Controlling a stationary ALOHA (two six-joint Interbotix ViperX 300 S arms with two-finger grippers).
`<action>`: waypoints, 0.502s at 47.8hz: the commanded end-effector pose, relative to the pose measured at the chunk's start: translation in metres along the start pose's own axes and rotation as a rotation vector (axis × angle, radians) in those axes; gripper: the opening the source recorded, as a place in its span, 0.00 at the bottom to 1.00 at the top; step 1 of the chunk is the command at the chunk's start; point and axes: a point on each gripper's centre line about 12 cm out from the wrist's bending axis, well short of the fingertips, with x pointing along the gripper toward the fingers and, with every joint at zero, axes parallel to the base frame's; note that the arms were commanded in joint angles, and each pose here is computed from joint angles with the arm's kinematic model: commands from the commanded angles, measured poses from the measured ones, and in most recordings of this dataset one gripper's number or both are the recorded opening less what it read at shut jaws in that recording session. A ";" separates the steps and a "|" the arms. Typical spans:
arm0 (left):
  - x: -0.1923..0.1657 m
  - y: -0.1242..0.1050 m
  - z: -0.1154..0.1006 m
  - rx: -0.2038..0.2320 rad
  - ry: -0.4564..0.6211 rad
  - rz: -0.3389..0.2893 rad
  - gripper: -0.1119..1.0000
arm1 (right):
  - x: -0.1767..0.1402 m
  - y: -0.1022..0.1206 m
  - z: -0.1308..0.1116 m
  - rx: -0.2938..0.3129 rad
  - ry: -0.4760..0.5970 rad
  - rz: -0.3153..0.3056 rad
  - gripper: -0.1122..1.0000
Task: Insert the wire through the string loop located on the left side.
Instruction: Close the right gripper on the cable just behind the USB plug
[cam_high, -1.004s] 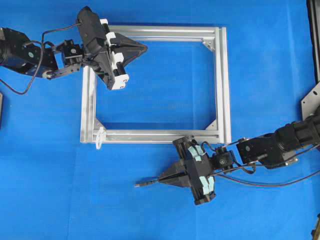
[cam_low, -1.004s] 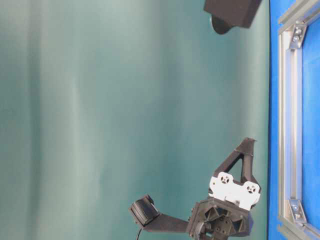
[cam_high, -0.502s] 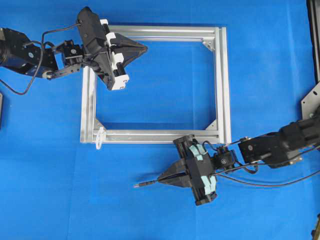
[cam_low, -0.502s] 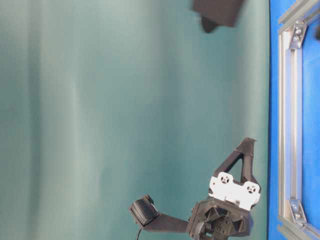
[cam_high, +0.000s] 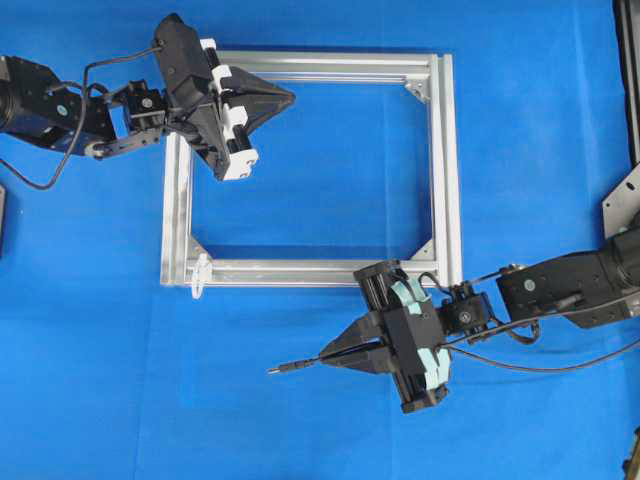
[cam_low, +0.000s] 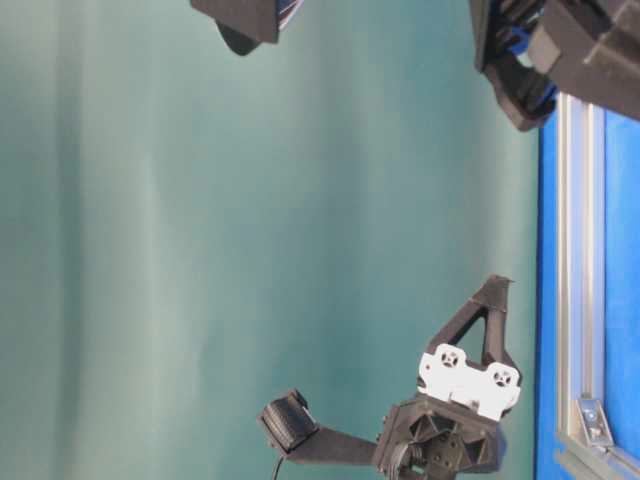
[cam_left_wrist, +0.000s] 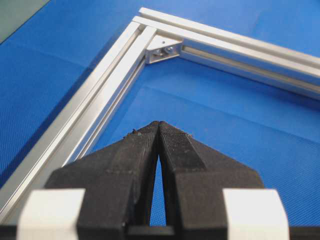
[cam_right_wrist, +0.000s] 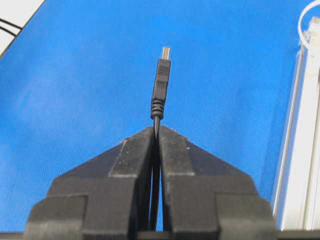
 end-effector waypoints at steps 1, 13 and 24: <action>-0.001 -0.002 0.013 -0.001 -0.041 -0.007 0.10 | -0.004 0.003 0.015 -0.005 -0.042 0.009 0.10; -0.002 -0.002 0.013 -0.001 -0.041 -0.008 0.10 | -0.004 0.003 0.014 -0.008 -0.041 0.010 0.10; -0.001 -0.002 0.013 -0.002 -0.039 -0.008 0.10 | -0.004 0.003 0.014 -0.011 -0.040 0.011 0.10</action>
